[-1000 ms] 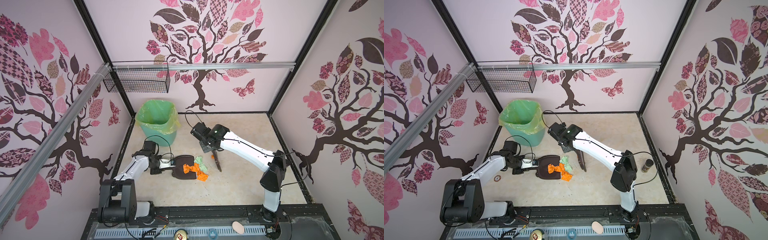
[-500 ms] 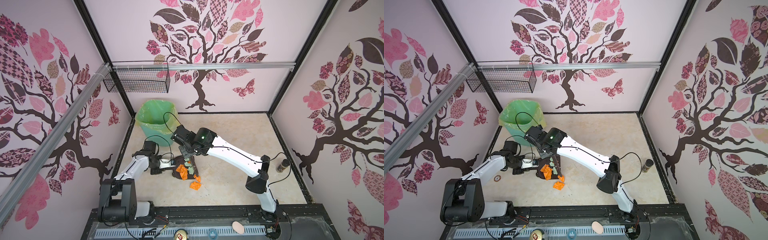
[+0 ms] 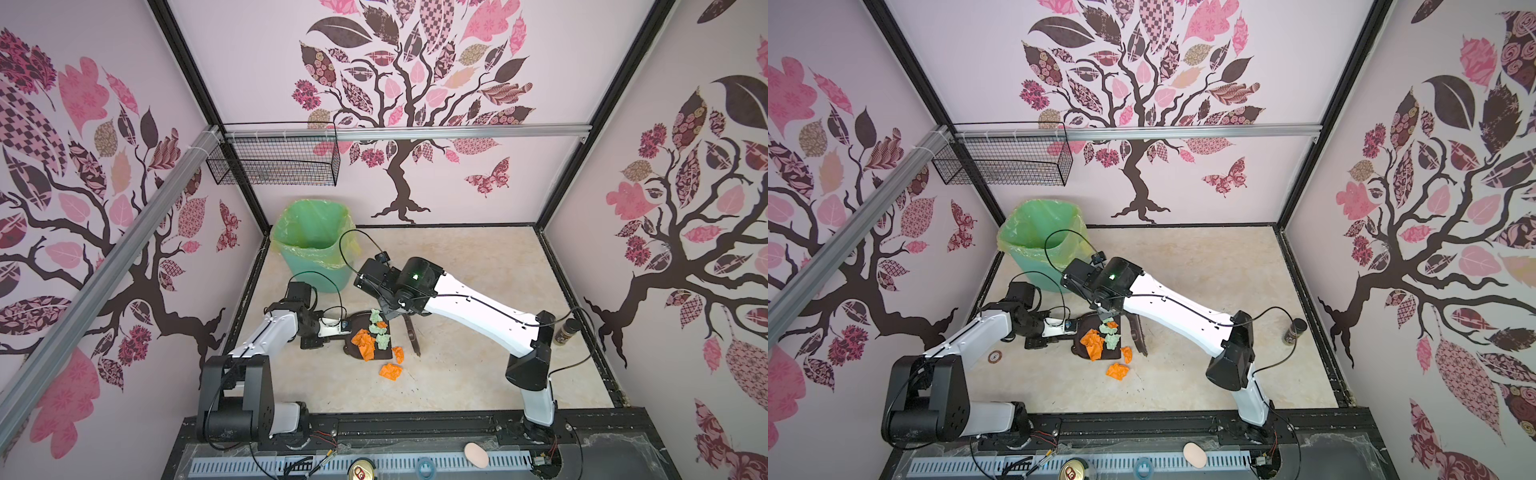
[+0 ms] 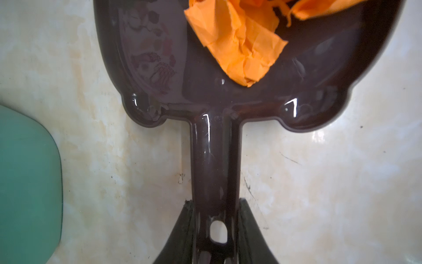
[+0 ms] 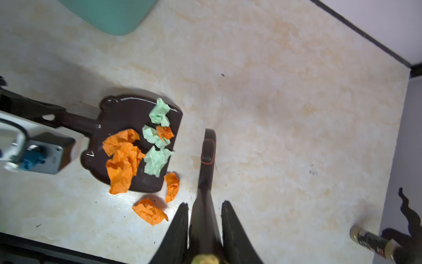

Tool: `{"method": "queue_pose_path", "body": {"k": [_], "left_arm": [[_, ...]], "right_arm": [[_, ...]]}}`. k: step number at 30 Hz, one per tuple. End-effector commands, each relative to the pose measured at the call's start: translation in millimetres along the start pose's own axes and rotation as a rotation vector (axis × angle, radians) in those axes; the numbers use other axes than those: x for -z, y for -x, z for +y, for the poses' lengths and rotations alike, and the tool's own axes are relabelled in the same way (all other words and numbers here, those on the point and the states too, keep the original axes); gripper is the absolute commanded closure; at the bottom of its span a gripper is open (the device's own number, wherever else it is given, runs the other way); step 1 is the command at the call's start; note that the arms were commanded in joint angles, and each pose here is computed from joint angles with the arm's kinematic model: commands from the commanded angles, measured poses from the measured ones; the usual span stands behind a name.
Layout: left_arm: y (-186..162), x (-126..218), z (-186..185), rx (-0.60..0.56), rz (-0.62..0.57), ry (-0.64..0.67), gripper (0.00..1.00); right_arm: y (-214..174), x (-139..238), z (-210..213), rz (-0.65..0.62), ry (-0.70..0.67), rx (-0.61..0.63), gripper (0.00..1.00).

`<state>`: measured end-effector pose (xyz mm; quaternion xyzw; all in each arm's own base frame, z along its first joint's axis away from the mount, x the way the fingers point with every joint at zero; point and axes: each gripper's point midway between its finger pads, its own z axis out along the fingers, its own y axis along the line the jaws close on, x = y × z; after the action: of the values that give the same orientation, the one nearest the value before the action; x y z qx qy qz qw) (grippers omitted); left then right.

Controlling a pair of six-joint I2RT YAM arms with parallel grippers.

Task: Sweep away the paper scraps from the table
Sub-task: 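Reach the brush farther out and sweep stray orange scraps toward the dustpan, then push the last scraps onto the dustpan with the right gripper's brush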

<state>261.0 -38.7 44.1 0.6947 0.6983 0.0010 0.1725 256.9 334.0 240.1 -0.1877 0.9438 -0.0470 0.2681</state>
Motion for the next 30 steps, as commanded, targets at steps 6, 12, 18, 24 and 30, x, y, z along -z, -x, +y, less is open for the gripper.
{"method": "queue_pose_path", "body": {"k": [6, 12, 18, 24, 30], "left_arm": [[-24, 7, -10, -0.021, -0.017, -0.019, 1.0], [-19, 12, -40, -0.073, -0.032, -0.026, 1.0], [-23, 15, -54, -0.104, -0.003, -0.022, 1.0], [-23, 19, -64, -0.116, -0.003, -0.036, 1.0], [-20, 17, -87, -0.134, -0.013, -0.064, 1.0]], "right_arm": [[-46, 11, -37, 0.034, -0.029, -0.13, 1.0], [-45, 7, -32, 0.035, -0.023, -0.152, 1.0], [-32, 8, -23, 0.02, -0.012, -0.149, 1.0], [-29, 4, -14, 0.031, -0.004, -0.138, 1.0], [-36, -10, -2, 0.084, -0.002, -0.122, 1.0]]}}
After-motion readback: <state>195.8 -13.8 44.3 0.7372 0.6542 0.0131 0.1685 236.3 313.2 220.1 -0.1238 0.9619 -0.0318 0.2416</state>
